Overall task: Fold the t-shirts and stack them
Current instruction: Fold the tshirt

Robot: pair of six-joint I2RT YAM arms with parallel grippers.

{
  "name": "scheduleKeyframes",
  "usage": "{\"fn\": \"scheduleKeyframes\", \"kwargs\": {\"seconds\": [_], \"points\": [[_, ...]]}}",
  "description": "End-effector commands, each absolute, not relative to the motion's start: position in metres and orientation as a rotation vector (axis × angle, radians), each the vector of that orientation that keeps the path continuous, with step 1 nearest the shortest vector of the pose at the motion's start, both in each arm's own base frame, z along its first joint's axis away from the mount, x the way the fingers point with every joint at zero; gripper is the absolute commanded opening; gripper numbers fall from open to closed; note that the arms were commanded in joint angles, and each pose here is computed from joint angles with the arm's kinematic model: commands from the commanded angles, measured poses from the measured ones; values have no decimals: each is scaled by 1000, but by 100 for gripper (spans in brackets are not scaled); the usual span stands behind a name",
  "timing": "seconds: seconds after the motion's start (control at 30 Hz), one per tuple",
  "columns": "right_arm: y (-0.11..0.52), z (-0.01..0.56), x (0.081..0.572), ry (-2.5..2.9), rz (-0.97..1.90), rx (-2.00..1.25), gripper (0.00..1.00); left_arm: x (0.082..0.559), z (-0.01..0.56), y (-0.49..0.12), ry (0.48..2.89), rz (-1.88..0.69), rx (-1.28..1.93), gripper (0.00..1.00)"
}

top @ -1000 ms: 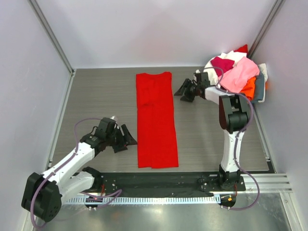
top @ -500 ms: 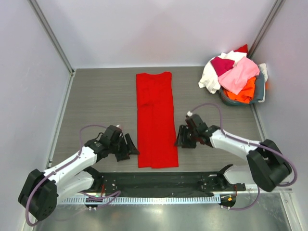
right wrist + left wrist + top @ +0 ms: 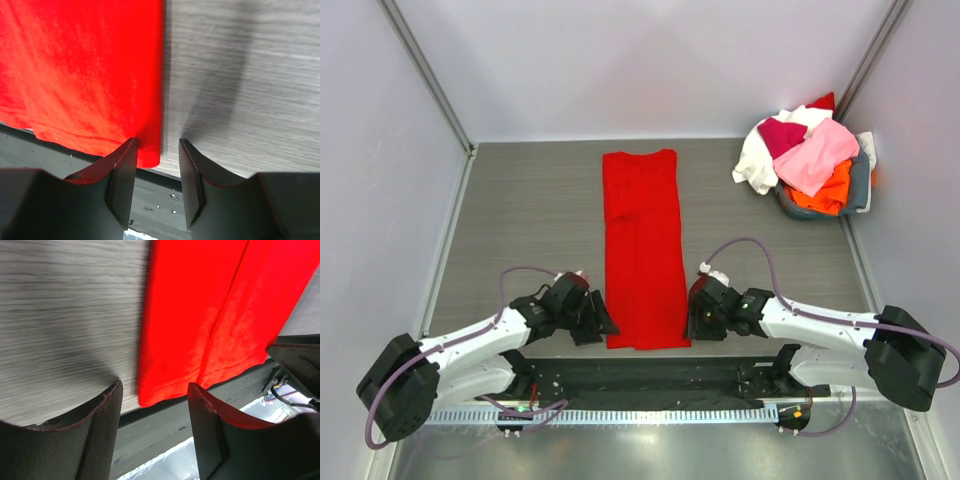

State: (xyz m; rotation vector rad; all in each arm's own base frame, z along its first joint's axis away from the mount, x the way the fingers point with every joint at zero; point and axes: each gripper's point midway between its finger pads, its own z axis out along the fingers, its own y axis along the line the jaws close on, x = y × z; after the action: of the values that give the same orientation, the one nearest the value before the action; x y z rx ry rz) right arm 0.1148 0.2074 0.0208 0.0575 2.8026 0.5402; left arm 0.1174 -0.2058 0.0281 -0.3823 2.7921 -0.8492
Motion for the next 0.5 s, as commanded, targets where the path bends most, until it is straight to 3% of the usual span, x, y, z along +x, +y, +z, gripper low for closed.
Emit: {"fn": "scheduleKeyframes", "kwargs": {"seconds": [0.0, 0.13, 0.27, 0.37, 0.4, 0.47], "points": [[205, 16, 113, 2797, 485, 79, 44, 119, 19, -209, 2790, -806, -396, 55], [211, 15, 107, 2792, 495, 35, 36, 116, 14, -214, 2812, -811, -392, 45], [211, 17, 106, 2780, 515, 37, 19, 113, 8, -210, 2823, -789, -405, 32], [210, 20, 106, 2765, 532, 52, 9, 113, 8, -208, 2818, -786, -413, 15], [208, 19, 106, 2767, 526, 61, 7, 113, 8, -208, 2814, -787, -417, 0], [206, 20, 105, 2762, 528, 87, 5, 111, 6, -205, 2824, -768, -431, 0]]}}
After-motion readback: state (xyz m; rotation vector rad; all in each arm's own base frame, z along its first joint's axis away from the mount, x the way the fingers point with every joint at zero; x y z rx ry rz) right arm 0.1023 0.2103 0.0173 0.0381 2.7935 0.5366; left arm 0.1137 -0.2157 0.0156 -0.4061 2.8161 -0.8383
